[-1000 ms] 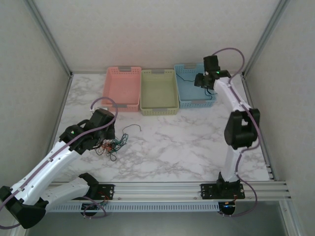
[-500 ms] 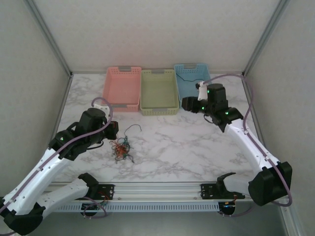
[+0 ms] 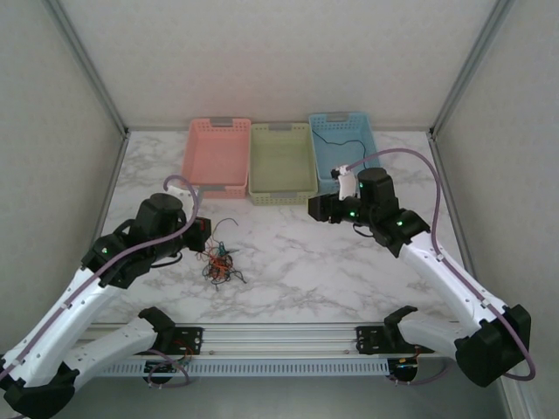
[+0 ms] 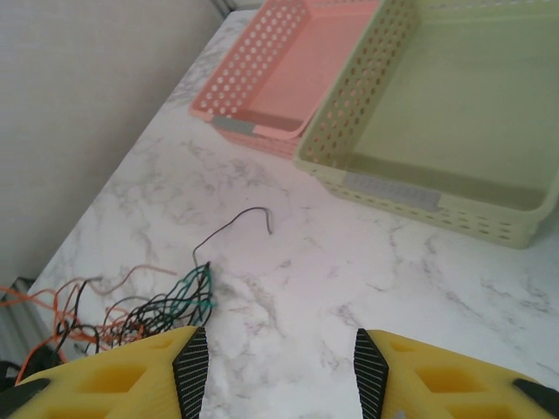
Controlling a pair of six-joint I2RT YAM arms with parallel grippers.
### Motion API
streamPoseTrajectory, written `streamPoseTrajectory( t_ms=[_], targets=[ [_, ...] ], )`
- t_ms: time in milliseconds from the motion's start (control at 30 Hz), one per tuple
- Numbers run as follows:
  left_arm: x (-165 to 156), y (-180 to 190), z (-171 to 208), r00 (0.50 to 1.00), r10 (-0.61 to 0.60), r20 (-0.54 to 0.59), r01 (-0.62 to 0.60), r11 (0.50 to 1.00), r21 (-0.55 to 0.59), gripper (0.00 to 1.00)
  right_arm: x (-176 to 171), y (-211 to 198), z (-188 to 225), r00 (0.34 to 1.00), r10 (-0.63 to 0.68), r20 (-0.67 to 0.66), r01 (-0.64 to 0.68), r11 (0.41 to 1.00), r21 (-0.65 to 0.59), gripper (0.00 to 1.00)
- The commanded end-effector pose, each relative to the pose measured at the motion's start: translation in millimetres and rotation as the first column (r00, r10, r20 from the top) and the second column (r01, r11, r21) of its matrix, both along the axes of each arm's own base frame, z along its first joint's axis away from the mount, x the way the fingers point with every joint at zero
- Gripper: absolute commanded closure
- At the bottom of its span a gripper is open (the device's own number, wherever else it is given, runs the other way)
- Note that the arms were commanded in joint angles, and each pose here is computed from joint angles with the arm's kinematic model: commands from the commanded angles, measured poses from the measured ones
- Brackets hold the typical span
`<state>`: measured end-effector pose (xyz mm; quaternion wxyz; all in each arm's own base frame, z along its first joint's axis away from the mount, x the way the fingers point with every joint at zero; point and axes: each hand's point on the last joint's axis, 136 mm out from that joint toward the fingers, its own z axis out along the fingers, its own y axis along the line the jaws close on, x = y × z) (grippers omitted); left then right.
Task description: Untangle the cables
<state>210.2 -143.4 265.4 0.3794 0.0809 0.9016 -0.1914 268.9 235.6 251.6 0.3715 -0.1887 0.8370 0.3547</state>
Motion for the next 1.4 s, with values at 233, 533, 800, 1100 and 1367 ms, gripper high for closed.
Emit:
streamPoseTrajectory(
  t_ms=[233, 533, 800, 1100, 1367],
  targets=[
    [-5.8, -24.4, 47.6, 0.982, -0.146, 0.120, 0.159, 0.982, -0.105, 1.00, -35.1, 27.7, 8.3, 0.975, 0.215, 0.056, -0.217, 0.975, 0.048, 0.49],
    [-10.5, -44.2, 81.4, 0.957, -0.227, 0.183, 0.261, 0.947, -0.186, 1.00, -50.4, 62.6, 16.0, 0.937, 0.346, 0.047, -0.350, 0.930, 0.112, 0.49],
    [-3.8, -58.7, 93.7, 0.956, -0.250, 0.157, 0.281, 0.933, -0.226, 1.00, -76.4, 102.2, 16.2, 0.883, 0.465, 0.059, -0.469, 0.875, 0.121, 0.49],
    [2.7, -70.9, 105.7, 0.963, -0.244, 0.117, 0.268, 0.919, -0.290, 1.00, -94.9, 147.9, 38.1, 0.818, 0.552, 0.164, -0.571, 0.814, 0.109, 0.47],
    [-1.0, -74.5, 111.4, 0.957, -0.266, 0.112, 0.288, 0.907, -0.308, 1.00, -85.4, 166.1, 43.5, 0.811, 0.543, 0.217, -0.573, 0.812, 0.113, 0.46]
  ],
)
